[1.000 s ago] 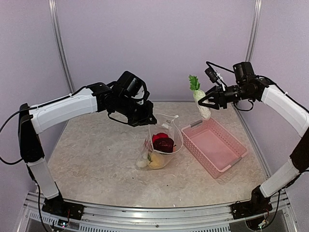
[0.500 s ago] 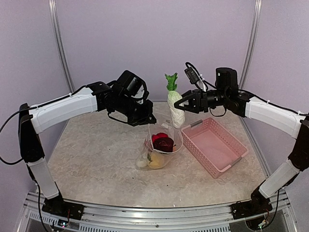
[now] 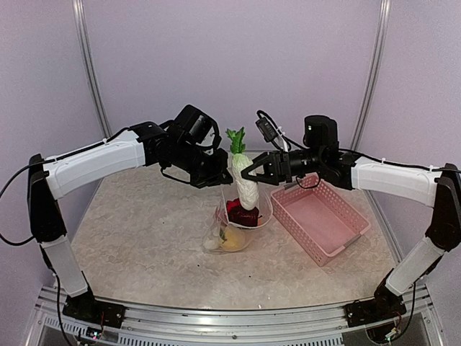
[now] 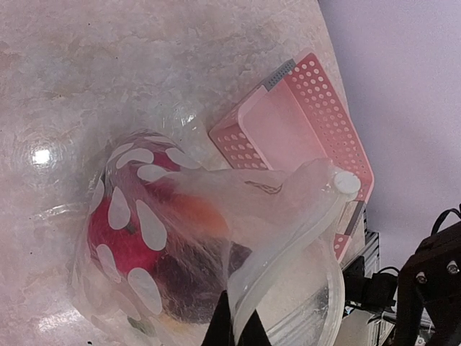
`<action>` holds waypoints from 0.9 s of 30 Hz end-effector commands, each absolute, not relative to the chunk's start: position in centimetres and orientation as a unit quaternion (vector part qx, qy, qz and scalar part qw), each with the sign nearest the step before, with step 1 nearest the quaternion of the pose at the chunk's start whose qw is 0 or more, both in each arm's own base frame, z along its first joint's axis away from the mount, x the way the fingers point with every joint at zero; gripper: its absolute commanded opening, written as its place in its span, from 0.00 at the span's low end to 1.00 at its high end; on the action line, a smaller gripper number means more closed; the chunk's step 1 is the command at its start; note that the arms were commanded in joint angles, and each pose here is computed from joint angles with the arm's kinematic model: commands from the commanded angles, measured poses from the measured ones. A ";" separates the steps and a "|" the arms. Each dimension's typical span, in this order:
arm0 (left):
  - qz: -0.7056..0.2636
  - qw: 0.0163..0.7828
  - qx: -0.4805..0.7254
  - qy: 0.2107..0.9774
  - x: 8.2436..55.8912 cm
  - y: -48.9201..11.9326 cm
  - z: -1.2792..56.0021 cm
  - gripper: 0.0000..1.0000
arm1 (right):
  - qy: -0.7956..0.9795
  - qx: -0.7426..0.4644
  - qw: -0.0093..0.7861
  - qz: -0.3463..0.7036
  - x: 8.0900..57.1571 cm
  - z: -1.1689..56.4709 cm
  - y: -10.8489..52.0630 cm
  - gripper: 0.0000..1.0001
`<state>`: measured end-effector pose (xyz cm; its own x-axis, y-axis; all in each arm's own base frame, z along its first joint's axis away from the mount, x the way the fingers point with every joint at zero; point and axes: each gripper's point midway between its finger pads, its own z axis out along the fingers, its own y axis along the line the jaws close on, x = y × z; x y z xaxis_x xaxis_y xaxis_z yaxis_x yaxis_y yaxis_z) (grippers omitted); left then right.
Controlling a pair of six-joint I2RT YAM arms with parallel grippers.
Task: Place the food in the zip-top bag and seal the zipper
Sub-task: Place the fake vegetable in the zipper food storage bag.
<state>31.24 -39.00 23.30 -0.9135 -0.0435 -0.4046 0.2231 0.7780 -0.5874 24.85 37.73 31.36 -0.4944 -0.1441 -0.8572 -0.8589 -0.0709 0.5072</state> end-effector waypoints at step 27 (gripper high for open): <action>-0.323 0.204 0.044 0.923 31.6 -38.5 23.0 0.00 | 0.556 -0.752 0.271 0.227 18.2 23.3 33.4 0.56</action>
